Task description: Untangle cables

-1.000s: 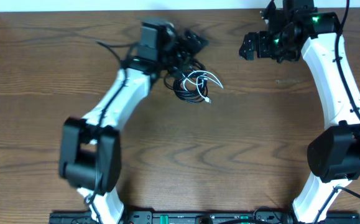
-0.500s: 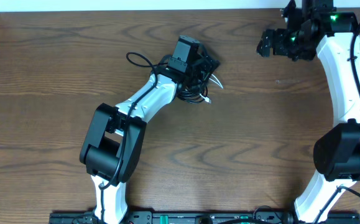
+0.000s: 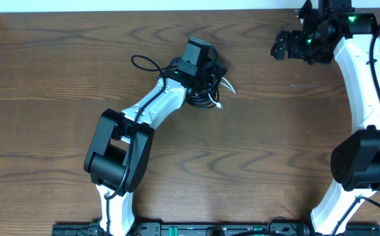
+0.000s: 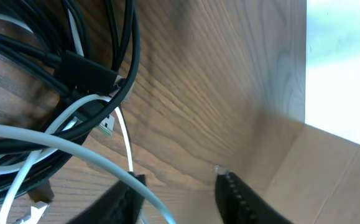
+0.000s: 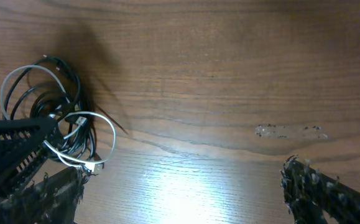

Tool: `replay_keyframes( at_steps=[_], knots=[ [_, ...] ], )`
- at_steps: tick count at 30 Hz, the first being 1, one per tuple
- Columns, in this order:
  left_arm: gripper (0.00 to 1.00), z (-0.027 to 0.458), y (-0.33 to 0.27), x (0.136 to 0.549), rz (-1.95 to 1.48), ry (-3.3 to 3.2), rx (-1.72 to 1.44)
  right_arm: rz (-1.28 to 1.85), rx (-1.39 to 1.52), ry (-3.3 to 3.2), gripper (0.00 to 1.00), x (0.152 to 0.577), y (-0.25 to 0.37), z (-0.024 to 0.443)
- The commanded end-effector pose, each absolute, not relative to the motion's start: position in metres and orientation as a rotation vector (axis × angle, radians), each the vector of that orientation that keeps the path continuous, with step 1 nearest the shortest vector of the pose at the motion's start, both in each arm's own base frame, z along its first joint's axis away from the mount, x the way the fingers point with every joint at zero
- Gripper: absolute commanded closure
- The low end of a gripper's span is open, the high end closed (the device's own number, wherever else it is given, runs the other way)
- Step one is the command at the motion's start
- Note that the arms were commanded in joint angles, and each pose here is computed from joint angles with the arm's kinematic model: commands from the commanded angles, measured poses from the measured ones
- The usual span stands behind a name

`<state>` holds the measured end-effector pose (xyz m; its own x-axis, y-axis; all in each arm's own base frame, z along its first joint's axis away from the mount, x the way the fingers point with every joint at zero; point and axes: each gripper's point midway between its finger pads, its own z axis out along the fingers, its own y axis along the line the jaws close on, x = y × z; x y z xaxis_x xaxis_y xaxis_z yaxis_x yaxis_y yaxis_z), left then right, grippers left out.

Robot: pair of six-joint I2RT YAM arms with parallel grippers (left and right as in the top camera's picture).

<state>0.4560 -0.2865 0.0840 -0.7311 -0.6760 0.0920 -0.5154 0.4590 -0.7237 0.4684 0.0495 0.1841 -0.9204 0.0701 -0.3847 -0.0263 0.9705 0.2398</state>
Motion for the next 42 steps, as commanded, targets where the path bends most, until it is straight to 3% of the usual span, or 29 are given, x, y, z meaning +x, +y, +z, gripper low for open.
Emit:
replay_keyframes(
  at_steps=[1, 6, 10, 16, 18, 23, 31, 42],
  knots=[
    [0.66, 0.086, -0.285, 0.459, -1.123, 2.487, -1.035, 0.332, 0.04, 2.728, 0.01, 0.467, 0.049, 0.182],
    [0.66, 0.086, -0.285, 0.459, -1.124, 2.487, -1.035, 0.336, 0.037, 2.728, 0.01, 0.467, 0.05, 0.182],
    [0.79, 0.086, -0.285, 0.459, -1.123, 2.487, -1.035, 0.336, 0.036, 2.729, 0.01, 0.467, 0.05, 0.182],
    [0.81, 0.086, -0.285, 0.459, -1.123, 2.487, -1.035, 0.336, 0.036, 2.729, 0.01, 0.467, 0.05, 0.182],
    [0.92, 0.086, -0.285, 0.459, -1.123, 2.487, -1.035, 0.336, 0.037, 2.729, 0.01, 0.467, 0.05, 0.182],
    [0.92, 0.088, -0.289, 0.457, -1.161, 2.5, -1.019, 0.336, 0.037, 2.729, 0.01, 0.467, 0.05, 0.182],
    [0.93, 0.136, -0.314, 0.449, -1.39, 2.487, -0.734, 0.336, 0.037, 2.731, 0.01, 0.467, 0.05, 0.182],
    [0.93, 0.263, -0.306, 0.426, -1.485, 2.263, -0.426, 0.436, 0.016, 2.723, 0.01, 0.466, 0.063, 0.178]
  ],
)
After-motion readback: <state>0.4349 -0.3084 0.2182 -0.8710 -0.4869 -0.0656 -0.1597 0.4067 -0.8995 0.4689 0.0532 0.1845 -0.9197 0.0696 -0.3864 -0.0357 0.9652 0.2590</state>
